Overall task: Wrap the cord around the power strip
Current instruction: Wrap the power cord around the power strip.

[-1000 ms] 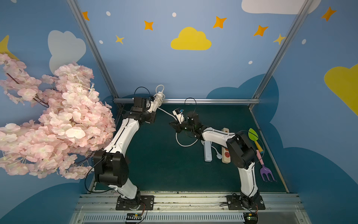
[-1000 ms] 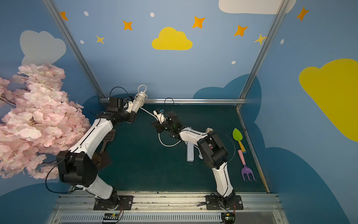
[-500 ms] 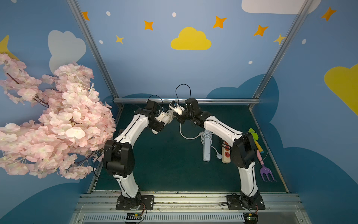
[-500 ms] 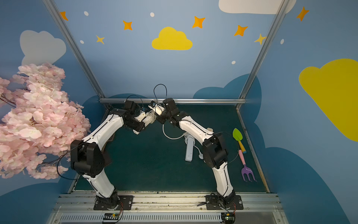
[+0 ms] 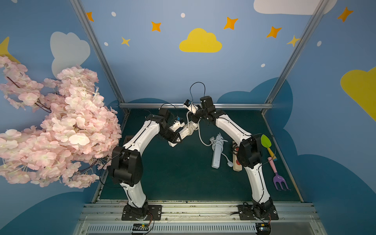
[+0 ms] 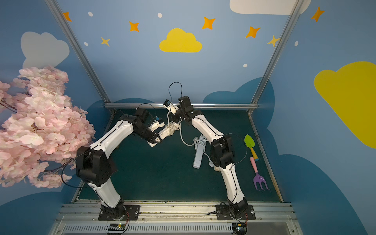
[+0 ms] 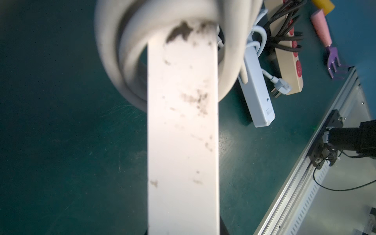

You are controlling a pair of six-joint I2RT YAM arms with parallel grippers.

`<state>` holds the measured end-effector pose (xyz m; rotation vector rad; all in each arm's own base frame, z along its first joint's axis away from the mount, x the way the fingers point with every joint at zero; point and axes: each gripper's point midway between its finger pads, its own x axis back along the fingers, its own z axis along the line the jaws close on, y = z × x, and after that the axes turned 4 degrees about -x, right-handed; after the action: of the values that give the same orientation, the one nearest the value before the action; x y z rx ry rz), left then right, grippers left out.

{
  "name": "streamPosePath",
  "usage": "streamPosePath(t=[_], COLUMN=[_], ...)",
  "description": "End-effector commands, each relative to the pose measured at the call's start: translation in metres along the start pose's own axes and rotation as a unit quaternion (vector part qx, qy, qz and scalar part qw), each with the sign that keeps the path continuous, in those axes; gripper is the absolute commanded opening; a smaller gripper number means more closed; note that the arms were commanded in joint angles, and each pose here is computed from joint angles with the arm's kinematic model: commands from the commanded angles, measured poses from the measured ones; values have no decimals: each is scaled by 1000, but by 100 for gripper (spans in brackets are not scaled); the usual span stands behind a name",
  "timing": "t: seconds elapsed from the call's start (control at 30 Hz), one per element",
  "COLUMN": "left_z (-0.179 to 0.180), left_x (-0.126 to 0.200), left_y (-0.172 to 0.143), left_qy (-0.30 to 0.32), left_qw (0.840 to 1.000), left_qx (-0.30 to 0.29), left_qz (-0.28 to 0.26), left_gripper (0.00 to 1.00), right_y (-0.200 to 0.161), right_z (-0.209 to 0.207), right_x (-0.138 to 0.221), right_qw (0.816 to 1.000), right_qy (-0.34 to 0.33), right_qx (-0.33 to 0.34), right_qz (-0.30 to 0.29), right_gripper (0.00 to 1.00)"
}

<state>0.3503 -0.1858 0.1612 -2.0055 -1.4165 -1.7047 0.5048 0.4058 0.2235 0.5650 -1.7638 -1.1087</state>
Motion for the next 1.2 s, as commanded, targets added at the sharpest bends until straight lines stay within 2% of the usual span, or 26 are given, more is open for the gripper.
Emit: streamPosePath(t=[0.0,0.1,0.3,0.4,0.5,0.63,0.8,0.9,1.07,1.17], left_z=[-52,-17,11,8,-5,-1,-17,-30,-59,-78], left_x=[4,2,5,10,17,28,33,30,27,34], left_y=[-30,-35,-46,-54,-51,-51,-43,-42,-37,-28], left_qy=[-79,-7,40,36,23,58,30,6,-48,-86], left_qw=[995,997,993,993,997,996,999,1000,999,996], left_qx=[-34,0,42,47,35,34,23,11,-17,-33], left_qz=[46,73,100,99,70,55,29,25,17,-9], left_gripper=[3,3,3,3,3,3,3,3,3,3], right_y=[38,41,53,58,62,76,104,122,133,119], right_z=[-66,-59,-53,-60,-69,-69,-76,-85,-91,-104], right_x=[36,47,65,75,78,80,80,82,73,64], right_qw=[994,994,992,989,986,985,975,970,971,974], right_qy=[-95,-90,-111,-135,-157,-159,-187,-191,-152,-112], right_qx=[-3,-5,19,22,30,29,55,47,43,-3], right_qz=[-60,-58,-49,-49,-47,-66,-104,-140,-179,-197], right_gripper=[15,19,20,20,21,16,5,3,9,15])
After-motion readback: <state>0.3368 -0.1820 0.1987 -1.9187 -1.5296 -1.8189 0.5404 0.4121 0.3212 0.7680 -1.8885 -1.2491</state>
